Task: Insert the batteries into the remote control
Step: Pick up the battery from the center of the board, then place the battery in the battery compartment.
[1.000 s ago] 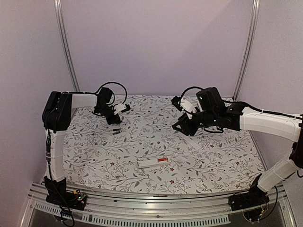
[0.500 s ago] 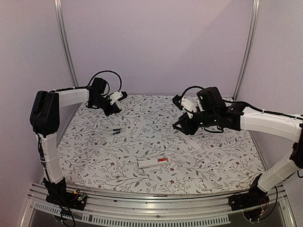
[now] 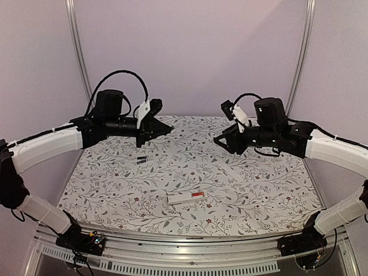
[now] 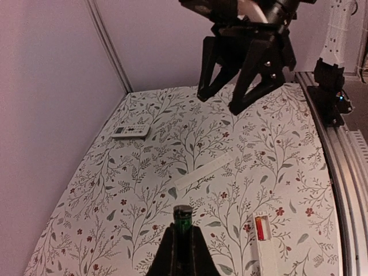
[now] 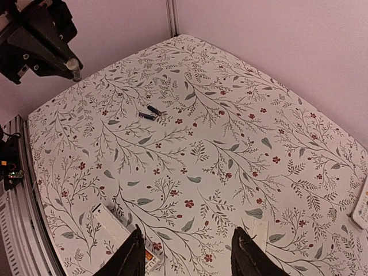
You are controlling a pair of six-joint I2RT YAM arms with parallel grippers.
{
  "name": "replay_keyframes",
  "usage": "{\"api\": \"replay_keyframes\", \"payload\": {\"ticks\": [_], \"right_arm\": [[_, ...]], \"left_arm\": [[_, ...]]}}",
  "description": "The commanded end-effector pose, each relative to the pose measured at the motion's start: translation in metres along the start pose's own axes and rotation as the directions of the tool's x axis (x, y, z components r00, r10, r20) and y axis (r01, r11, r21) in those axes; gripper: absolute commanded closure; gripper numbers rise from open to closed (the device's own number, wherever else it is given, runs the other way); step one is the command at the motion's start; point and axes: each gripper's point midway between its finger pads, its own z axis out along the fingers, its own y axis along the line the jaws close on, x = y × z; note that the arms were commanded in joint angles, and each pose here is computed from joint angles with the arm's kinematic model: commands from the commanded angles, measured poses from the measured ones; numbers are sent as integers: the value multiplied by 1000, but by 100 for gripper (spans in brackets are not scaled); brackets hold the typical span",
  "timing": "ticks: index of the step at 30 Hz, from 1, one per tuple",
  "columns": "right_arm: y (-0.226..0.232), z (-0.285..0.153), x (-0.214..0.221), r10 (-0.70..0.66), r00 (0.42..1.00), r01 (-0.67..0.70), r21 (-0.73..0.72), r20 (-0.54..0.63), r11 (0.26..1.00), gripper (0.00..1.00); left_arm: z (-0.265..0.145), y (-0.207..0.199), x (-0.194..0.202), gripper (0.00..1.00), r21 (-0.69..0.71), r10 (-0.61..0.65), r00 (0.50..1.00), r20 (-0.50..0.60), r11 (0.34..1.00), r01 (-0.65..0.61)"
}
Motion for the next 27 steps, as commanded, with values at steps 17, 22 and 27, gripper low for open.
{"api": "replay_keyframes", "payload": {"ticks": [17, 22, 27], "right_arm": [[18, -54, -6, 89, 989, -79, -84, 118, 993, 46], [20, -50, 4, 107, 989, -97, -102, 101, 990, 46], [16, -40, 17, 156, 986, -147, -133, 61, 980, 45]], "left_arm": [[15, -167, -34, 100, 219, -11, 993, 116, 976, -15], [40, -162, -6, 100, 156, -60, 998, -1, 986, 59], [63, -149, 7, 100, 72, -159, 986, -47, 984, 162]]}}
